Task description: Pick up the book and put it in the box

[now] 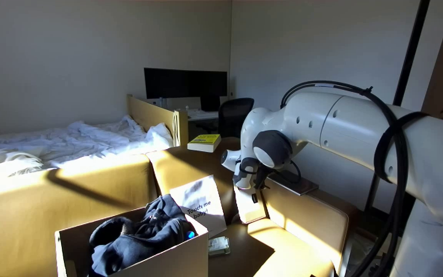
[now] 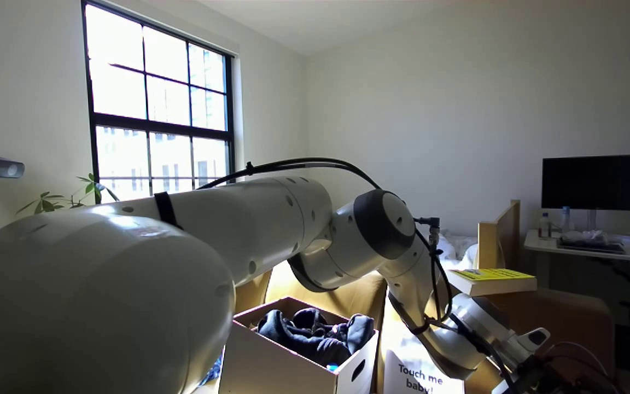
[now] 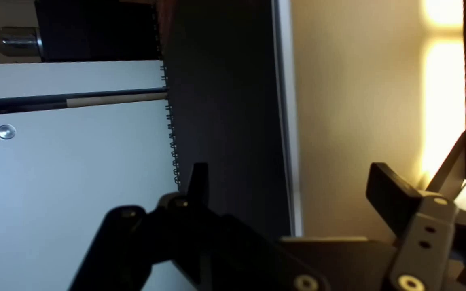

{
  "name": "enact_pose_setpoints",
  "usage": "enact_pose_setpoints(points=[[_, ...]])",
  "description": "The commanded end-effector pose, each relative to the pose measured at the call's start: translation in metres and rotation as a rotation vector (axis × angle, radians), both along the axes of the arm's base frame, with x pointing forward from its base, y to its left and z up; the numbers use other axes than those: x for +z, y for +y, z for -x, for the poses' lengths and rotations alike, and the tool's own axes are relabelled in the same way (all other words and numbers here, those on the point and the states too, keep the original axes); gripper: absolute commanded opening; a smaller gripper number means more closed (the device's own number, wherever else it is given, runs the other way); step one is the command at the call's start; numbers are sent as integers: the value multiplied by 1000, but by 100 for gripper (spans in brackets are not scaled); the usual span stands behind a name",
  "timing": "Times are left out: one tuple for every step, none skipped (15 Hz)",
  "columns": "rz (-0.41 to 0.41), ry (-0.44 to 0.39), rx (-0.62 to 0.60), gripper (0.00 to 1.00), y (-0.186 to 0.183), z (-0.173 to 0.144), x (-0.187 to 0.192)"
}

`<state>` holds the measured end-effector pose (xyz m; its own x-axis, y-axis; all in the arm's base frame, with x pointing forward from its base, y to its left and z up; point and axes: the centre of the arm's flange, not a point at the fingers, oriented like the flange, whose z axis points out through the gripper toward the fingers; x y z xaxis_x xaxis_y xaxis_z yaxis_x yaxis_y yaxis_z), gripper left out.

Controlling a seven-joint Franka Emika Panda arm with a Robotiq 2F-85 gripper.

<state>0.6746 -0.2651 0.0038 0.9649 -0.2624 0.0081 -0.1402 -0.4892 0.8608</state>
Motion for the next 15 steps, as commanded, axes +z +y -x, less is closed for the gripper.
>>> enact_pose_setpoints(points=[[38, -8, -7, 100, -20, -10, -3], [43, -13, -2, 75, -22, -11, -3], [46, -13, 1, 73, -24, -12, -3], [50, -6, 7, 67, -25, -13, -4], [54, -1, 13, 59, -26, -13, -5], [45, 8, 15, 53, -26, -14, -5], [42, 13, 19, 47, -27, -14, -5], [37, 17, 20, 39, -27, -14, -5], [32, 19, 21, 34, -26, -14, -6], [32, 15, 23, 26, -25, -13, -6], [25, 11, 25, 20, -24, -12, -6], [13, 11, 26, 13, -23, -10, -3], [8, 2, 21, 8, -22, -8, -1], [-6, -4, 16, 4, -21, -5, 2], [-20, -11, 14, 3, -20, -3, 4]])
